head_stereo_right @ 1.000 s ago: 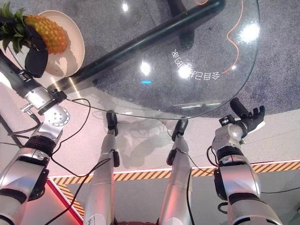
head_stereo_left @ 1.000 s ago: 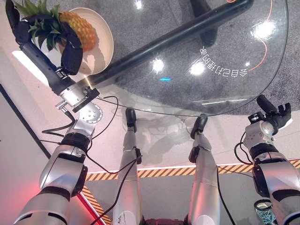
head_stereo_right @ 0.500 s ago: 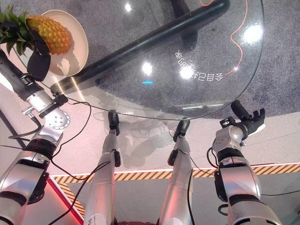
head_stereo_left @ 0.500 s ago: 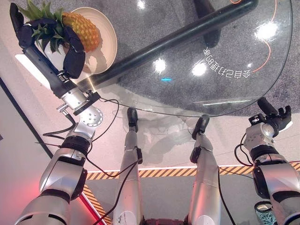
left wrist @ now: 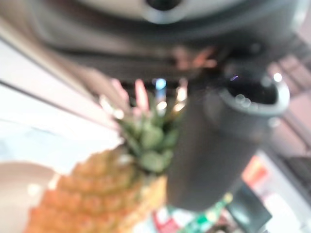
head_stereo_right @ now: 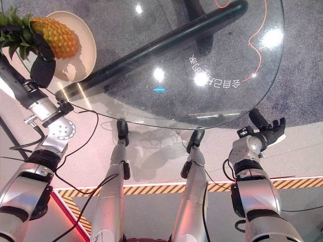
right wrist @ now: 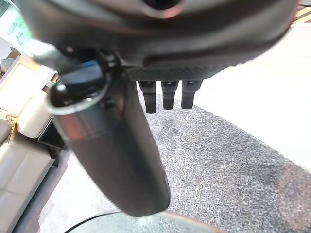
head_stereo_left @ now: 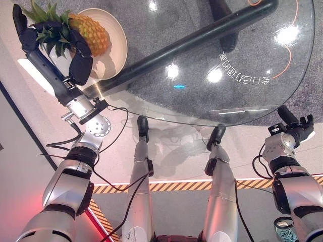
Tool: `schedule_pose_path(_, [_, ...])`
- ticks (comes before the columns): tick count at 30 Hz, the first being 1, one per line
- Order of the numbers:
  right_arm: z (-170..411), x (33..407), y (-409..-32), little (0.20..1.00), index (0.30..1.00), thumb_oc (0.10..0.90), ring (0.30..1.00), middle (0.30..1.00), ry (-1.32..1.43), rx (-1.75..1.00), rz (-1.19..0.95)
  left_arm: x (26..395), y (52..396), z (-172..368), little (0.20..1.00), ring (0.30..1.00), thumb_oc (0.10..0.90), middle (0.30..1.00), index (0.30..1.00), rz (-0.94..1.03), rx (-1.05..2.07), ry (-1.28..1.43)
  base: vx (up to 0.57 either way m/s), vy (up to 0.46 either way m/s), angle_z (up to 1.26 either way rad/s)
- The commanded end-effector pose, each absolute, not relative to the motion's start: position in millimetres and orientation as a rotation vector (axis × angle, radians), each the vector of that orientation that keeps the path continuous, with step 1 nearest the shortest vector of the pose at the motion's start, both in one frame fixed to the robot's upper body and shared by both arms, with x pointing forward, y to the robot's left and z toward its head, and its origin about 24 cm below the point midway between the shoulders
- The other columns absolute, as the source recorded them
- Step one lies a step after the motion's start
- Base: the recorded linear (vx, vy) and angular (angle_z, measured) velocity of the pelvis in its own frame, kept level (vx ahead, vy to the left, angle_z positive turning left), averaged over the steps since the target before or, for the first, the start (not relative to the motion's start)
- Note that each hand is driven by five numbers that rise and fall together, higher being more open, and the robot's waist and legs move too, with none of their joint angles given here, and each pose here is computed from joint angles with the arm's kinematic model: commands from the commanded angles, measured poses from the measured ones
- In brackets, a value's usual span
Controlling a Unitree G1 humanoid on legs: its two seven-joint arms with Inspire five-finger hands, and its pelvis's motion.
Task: Pick up the fruit to the plate
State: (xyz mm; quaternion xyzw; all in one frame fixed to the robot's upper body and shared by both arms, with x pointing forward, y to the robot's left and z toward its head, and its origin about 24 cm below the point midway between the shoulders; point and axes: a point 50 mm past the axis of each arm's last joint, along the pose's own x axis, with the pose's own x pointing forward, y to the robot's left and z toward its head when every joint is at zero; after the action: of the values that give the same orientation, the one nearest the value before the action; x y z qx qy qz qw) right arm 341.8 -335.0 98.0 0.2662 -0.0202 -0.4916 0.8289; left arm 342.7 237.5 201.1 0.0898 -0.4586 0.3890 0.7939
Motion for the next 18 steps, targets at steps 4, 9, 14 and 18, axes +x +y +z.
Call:
schedule_pose_path(4, [108, 315, -374, 0.9, 0.9, 0.8, 0.9, 0.9, -0.166, 0.541, -1.17, 340, 248, 202, 0.9, 0.9, 0.8, 0.9, 0.9, 0.881, 0.179, -0.981, 0.0, 0.0, 0.0])
schedule_pose_path(9, [108, 315, -375, 0.9, 0.9, 0.8, 0.9, 0.9, -0.168, 0.541, -1.172, 339, 250, 196, 0.9, 0.9, 0.8, 0.9, 0.9, 0.879, 0.162, -0.952, 0.0, 0.0, 0.0])
schedule_pose_path(14, [109, 316, -374, 0.9, 0.9, 0.8, 0.9, 0.9, -0.172, 0.542, -1.171, 340, 250, 192, 0.9, 0.9, 0.8, 0.9, 0.9, 0.88, 0.161, -0.923, 0.0, 0.0, 0.0])
schedule_pose_path(18, [108, 315, -375, 0.9, 0.9, 0.8, 0.9, 0.9, -0.167, 0.538, -1.174, 340, 251, 187, 0.9, 0.9, 0.8, 0.9, 0.9, 0.877, 0.175, -0.899, 0.0, 0.0, 0.0])
